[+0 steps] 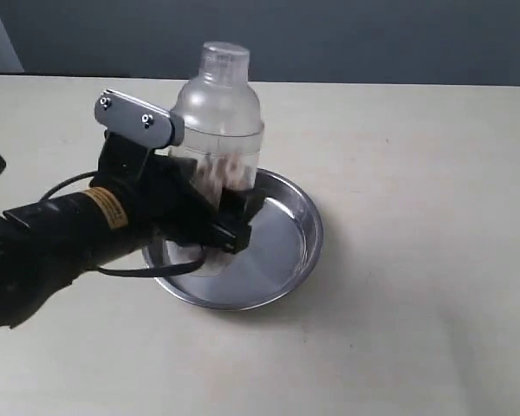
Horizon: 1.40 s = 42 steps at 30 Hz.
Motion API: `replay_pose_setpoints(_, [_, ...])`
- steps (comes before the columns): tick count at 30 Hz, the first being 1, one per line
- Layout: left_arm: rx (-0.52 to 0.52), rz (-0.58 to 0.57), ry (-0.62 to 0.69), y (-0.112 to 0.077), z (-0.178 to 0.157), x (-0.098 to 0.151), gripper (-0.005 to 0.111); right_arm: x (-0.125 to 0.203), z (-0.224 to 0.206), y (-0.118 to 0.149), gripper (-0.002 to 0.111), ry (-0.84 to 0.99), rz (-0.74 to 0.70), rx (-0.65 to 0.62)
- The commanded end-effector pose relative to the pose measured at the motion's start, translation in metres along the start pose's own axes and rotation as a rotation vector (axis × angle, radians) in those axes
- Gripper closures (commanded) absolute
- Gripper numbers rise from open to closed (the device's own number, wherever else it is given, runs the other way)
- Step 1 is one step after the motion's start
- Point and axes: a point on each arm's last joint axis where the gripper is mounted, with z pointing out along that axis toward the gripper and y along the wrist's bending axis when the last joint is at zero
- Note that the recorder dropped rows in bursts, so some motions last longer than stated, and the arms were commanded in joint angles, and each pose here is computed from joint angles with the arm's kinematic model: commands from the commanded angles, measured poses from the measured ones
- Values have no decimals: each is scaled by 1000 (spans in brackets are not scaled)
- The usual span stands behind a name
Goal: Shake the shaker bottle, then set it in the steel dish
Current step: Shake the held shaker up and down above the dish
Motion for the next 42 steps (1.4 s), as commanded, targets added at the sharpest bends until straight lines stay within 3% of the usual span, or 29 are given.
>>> replay_pose_setpoints(1, [125,80,-380,-22,-38,-75,106,-1,0,0,109,-8,-1,1])
replay_pose_setpoints(3, [80,62,-241,-16,-24,-52,106,-1,0,0,109,-11,-1,1])
replay_pose_setpoints(5, [11,75,-41,-5,-4,-6,106,-1,0,0,109,-11,-1,1])
replay_pose_setpoints(7, [-29,60,-1,1,2,10,106,-1,0,0,109,-11,-1,1])
replay_pose_setpoints(9, [-2,72,-112,-5,-4,-12,106,-1,0,0,109,-11,-1,1])
replay_pose_setpoints(11, [55,93,-301,-17,-26,-57,106,-1,0,0,109,-11,-1,1])
replay_pose_setpoints(13, [68,83,-403,-20,-43,-83,106,-1,0,0,109,-11,-1,1])
replay_pose_setpoints(15, [40,43,-316,-14,-36,-70,106,-1,0,0,109,-11,-1,1])
replay_pose_setpoints(17, [0,34,-118,-6,-13,-25,106,-1,0,0,109,-11,-1,1])
replay_pose_setpoints(19, [-51,-47,-75,2,-3,-1,106,-1,0,0,109,-11,-1,1])
replay_pose_setpoints(21, [6,-38,-205,-5,-12,-24,106,-1,0,0,109,-11,-1,1])
replay_pose_setpoints(23, [83,26,-405,-17,-35,-69,106,-1,0,0,109,-9,-1,1])
replay_pose_setpoints(25, [98,28,-443,-21,-49,-91,106,-1,0,0,109,-9,-1,1])
replay_pose_setpoints(26, [89,41,-406,-20,-47,-87,106,-1,0,0,109,-9,-1,1])
replay_pose_setpoints(28, [32,85,-235,-12,-29,-51,106,-1,0,0,109,-9,-1,1])
replay_pose_setpoints(30, [-56,28,-159,3,-13,-19,106,-1,0,0,109,-9,-1,1])
replay_pose_setpoints(32, [-56,13,-254,2,-14,-29,106,-1,0,0,109,-9,-1,1])
replay_pose_setpoints(33, [3,62,-327,-6,-22,-46,106,-1,0,0,109,-9,-1,1])
replay_pose_setpoints(34, [85,152,-472,-20,-46,-83,106,-1,0,0,109,-9,-1,1])
replay_pose_setpoints(35, [94,146,-501,-22,-54,-96,106,-1,0,0,109,-9,-1,1])
replay_pose_setpoints(36, [65,71,-407,-17,-49,-87,106,-1,0,0,109,-9,-1,1])
replay_pose_setpoints(37, [28,67,-299,-10,-35,-66,106,-1,0,0,109,-9,-1,1])
replay_pose_setpoints(38, [-38,48,-109,1,-7,-14,106,-1,0,0,109,-9,-1,1])
replay_pose_setpoints(39, [-63,33,-95,5,0,-3,106,-1,0,0,109,-10,-1,1])
replay_pose_setpoints(41, [-30,62,-226,-2,-6,-23,106,-1,0,0,109,-12,-1,1])
replay_pose_setpoints(42, [34,80,-382,-14,-27,-64,106,-1,0,0,109,-12,-1,1])
